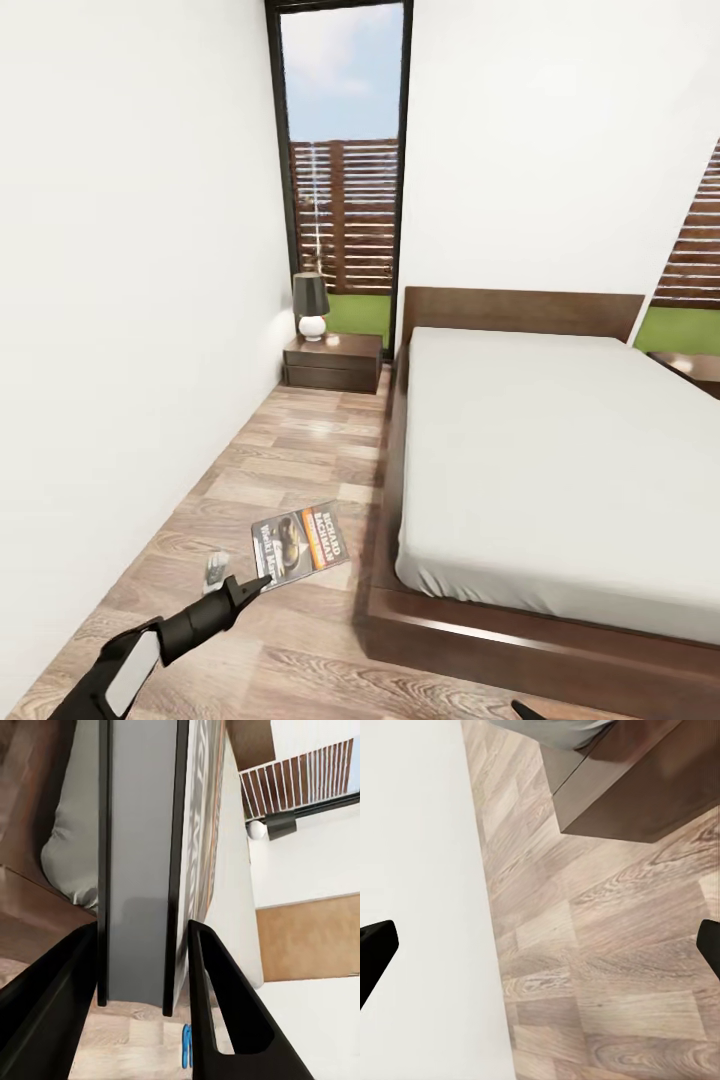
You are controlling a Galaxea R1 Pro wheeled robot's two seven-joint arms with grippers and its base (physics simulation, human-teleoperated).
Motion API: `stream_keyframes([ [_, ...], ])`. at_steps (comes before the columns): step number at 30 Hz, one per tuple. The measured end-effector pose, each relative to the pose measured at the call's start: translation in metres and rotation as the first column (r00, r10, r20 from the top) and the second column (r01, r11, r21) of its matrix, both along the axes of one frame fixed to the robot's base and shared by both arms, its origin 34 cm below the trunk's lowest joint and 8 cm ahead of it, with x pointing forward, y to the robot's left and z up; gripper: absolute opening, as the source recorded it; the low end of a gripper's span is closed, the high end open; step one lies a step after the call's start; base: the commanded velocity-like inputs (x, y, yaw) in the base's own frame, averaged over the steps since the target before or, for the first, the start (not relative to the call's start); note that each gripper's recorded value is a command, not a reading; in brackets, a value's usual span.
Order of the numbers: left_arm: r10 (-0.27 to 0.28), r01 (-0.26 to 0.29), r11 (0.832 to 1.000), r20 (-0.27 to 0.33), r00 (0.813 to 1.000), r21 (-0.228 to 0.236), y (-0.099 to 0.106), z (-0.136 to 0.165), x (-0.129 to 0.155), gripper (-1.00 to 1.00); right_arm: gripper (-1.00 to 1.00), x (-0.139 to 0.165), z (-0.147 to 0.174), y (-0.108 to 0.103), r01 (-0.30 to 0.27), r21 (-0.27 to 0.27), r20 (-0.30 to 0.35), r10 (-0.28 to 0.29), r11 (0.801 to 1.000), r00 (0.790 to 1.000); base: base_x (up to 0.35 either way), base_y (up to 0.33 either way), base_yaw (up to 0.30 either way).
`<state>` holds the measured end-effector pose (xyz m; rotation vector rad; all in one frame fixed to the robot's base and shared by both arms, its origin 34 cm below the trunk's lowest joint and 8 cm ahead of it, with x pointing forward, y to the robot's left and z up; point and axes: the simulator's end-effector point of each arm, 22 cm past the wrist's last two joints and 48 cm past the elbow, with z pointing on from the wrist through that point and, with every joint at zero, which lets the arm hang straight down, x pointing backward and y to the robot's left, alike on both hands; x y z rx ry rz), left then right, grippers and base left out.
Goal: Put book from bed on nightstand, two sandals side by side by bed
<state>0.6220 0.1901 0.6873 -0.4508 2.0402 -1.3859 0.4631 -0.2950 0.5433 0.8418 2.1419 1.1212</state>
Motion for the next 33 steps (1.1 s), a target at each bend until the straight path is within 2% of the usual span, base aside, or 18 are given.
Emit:
stream_keyframes([
  [5,0.014,-0.013,1.000,-0.024,1.000,0.024,0.019,-0.010,-0.005,-1.00,1.00,-0.001,-0.003,0.000,0.001,-0.009,-0.010,-0.001,1.000,1.000,0.000,0.016,0.000],
  [10,0.025,-0.023,0.999,-0.060,0.998,0.032,0.028,-0.024,-0.013,-1.00,1.00,-0.001,-0.004,0.000,0.004,-0.013,-0.011,-0.004,1.000,1.000,0.000,0.005,0.000],
  [18,0.052,-0.046,0.998,-0.153,0.987,0.046,0.047,-0.056,-0.036,-1.00,1.00,0.000,-0.004,-0.002,0.012,-0.015,-0.010,-0.012,1.000,1.000,0.000,0.001,0.000],
  [21,0.099,-0.090,0.994,-0.186,0.978,0.053,0.059,-0.075,-0.048,-1.00,1.00,0.000,-0.004,-0.002,0.012,-0.015,-0.010,-0.012,1.000,1.000,0.000,0.000,0.000],
  [28,0.240,-0.236,0.971,-0.164,0.957,0.043,0.084,-0.091,-0.058,-1.00,1.00,0.000,-0.004,-0.001,0.007,-0.015,-0.012,-0.007,1.000,1.000,0.000,0.000,0.000],
  [33,0.290,-0.289,0.957,-0.199,0.936,0.033,0.089,-0.108,-0.079,-1.00,1.00,-0.001,-0.004,0.000,0.006,-0.013,-0.014,-0.006,1.000,1.000,0.000,0.000,0.000],
])
